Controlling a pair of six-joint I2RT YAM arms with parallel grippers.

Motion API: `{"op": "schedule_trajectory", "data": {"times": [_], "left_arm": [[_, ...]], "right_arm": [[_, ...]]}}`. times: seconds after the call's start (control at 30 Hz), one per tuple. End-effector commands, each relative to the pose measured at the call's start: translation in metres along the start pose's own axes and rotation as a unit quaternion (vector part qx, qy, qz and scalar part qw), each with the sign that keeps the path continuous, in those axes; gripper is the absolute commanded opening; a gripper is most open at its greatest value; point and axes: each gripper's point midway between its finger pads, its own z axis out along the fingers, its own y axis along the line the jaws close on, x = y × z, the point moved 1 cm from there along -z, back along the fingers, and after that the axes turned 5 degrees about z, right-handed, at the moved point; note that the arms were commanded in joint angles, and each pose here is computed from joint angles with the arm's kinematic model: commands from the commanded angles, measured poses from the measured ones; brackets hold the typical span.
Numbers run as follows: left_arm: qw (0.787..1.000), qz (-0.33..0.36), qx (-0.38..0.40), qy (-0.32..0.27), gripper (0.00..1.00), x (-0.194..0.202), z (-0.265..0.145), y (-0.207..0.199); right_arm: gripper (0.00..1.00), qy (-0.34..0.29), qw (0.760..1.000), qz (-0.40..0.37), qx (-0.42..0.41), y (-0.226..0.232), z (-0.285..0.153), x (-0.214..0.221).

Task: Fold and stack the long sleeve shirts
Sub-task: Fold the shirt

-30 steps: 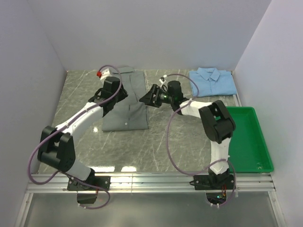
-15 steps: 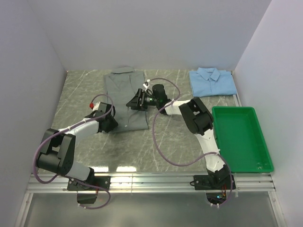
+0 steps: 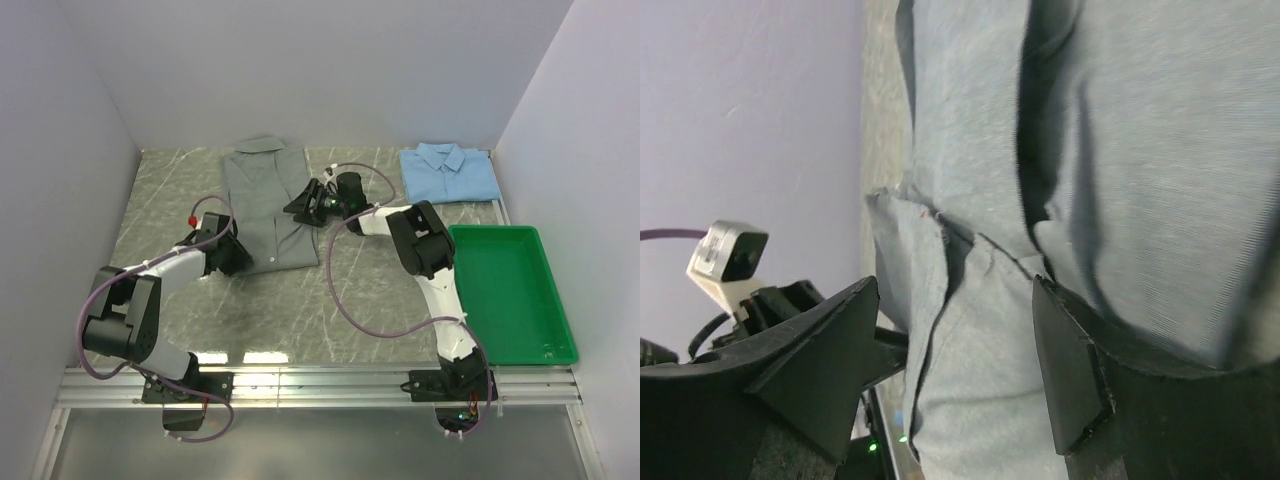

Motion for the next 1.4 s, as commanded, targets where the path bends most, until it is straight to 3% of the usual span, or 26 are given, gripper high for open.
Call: {"op": "schedule_trajectory", "data": {"times": [0.0, 0.07, 0.1, 0.13, 0.23, 0.3, 0.5, 0.6, 0.8, 0.9, 1.1, 1.2, 1.37], "left_arm": [[1.0, 0.022, 0.006, 0.016, 0.4, -0.003, -0.014, -0.009], [0.999, 0.033, 0.032, -0.01, 0.42, -0.024, -0.03, -0.029], [0.999, 0.037, 0.02, -0.022, 0.47, -0.032, -0.035, -0.029], [0.998, 0.042, 0.022, -0.035, 0.62, -0.04, -0.042, -0.034], [0.994, 0.071, 0.019, -0.078, 0.78, -0.074, -0.058, -0.051], [0.99, 0.096, 0.017, -0.098, 0.82, -0.096, -0.06, -0.063], [0.985, 0.154, 0.015, -0.082, 0.77, -0.129, -0.025, -0.091], [0.981, 0.173, 0.003, -0.083, 0.67, -0.141, 0.0, -0.099], [0.976, 0.207, -0.026, -0.064, 0.6, -0.151, 0.053, -0.101], [0.975, 0.213, -0.05, -0.05, 0.59, -0.145, 0.073, -0.089], [0.981, 0.166, -0.096, 0.018, 0.55, -0.1, 0.082, -0.046], [0.983, 0.122, -0.108, 0.079, 0.5, -0.053, 0.076, -0.017], [0.986, 0.064, -0.066, 0.141, 0.5, 0.002, 0.036, -0.007]], "right_arm": [[0.71, -0.05, 0.998, -0.038, 0.028, 0.018, -0.023, -0.031], [0.7, -0.059, 0.995, -0.064, 0.038, 0.035, -0.039, -0.035], [0.71, -0.06, 0.995, -0.073, 0.038, 0.043, -0.043, -0.034], [0.71, -0.061, 0.994, -0.077, 0.045, 0.047, -0.049, -0.032], [0.71, -0.066, 0.991, -0.106, 0.049, 0.075, -0.07, -0.029], [0.71, -0.052, 0.99, -0.112, 0.064, 0.084, -0.08, -0.014], [0.65, -0.011, 0.987, -0.109, 0.12, 0.073, -0.097, 0.038], [0.55, 0.016, 0.984, -0.106, 0.142, 0.061, -0.093, 0.065], [0.27, 0.058, 0.977, -0.111, 0.172, 0.039, -0.071, 0.089], [0.27, 0.071, 0.973, -0.111, 0.189, 0.024, -0.062, 0.098], [0.27, 0.092, 0.955, -0.099, 0.263, -0.025, -0.077, 0.097], [0.28, 0.105, 0.94, -0.104, 0.309, -0.048, -0.099, 0.086], [0.29, 0.078, 0.917, -0.122, 0.373, -0.066, -0.143, 0.045]]}}
